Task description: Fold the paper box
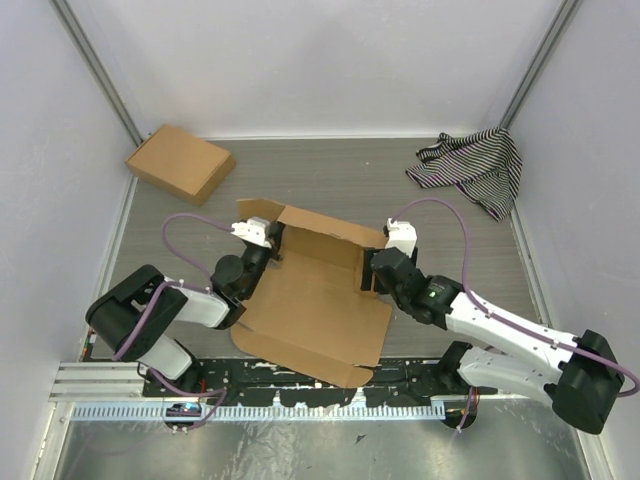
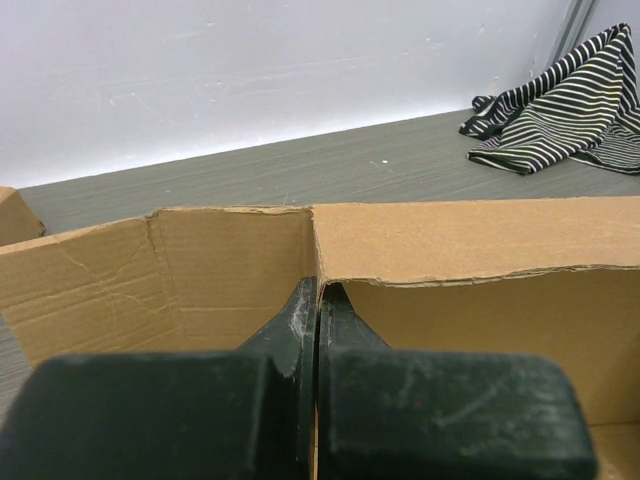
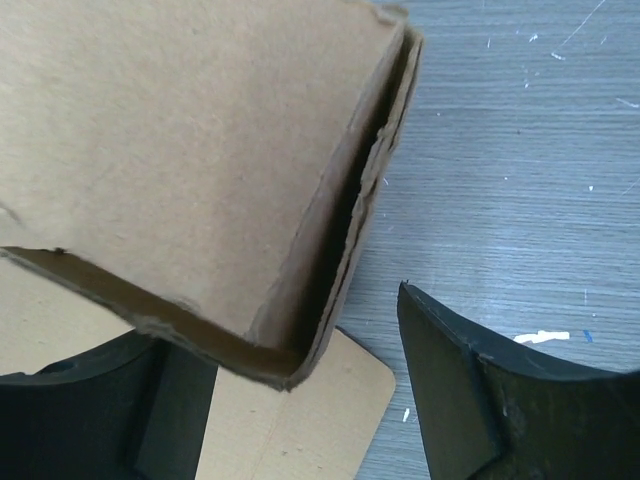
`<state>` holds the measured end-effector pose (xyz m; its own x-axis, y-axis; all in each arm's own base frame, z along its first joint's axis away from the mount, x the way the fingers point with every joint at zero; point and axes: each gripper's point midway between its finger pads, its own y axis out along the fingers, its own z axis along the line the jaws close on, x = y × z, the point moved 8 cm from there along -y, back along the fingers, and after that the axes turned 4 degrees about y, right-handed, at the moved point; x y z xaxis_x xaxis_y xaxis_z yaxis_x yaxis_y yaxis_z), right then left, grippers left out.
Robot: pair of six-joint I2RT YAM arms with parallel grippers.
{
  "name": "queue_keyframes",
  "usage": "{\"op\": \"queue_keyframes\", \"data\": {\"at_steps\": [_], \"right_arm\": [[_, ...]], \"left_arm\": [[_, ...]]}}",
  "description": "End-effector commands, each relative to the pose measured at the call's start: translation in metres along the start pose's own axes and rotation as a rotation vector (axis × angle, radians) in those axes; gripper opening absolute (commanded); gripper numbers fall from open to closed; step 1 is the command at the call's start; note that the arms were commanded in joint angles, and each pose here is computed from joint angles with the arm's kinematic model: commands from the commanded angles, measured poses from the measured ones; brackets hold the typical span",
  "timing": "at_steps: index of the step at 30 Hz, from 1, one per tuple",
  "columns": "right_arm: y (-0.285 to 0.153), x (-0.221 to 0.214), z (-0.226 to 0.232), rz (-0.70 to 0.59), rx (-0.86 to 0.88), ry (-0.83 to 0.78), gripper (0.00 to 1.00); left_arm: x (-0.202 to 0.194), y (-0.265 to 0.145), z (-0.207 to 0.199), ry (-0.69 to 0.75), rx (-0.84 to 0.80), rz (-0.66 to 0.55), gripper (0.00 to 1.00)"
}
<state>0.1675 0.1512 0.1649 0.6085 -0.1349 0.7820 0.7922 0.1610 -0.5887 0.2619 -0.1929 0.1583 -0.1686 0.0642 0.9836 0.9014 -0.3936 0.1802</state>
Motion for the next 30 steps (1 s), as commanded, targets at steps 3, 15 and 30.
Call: {"op": "queue_keyframes", "data": {"at_steps": [3,15,30], "right_arm": [[0.013,0.001,0.007,-0.05,-0.023,0.061,0.71],[0.023,-0.008,-0.005,-0.051,-0.209,0.136,0.25],[0.039,0.001,-0.014,-0.214,-0.439,0.126,0.01]], "left_arm": [[0.01,0.003,-0.007,-0.018,-0.013,-0.04,0.0],[0.021,-0.003,-0.01,0.012,0.005,-0.014,0.0],[0.038,-0.012,-0.008,0.036,0.058,0.075,0.33]]}}
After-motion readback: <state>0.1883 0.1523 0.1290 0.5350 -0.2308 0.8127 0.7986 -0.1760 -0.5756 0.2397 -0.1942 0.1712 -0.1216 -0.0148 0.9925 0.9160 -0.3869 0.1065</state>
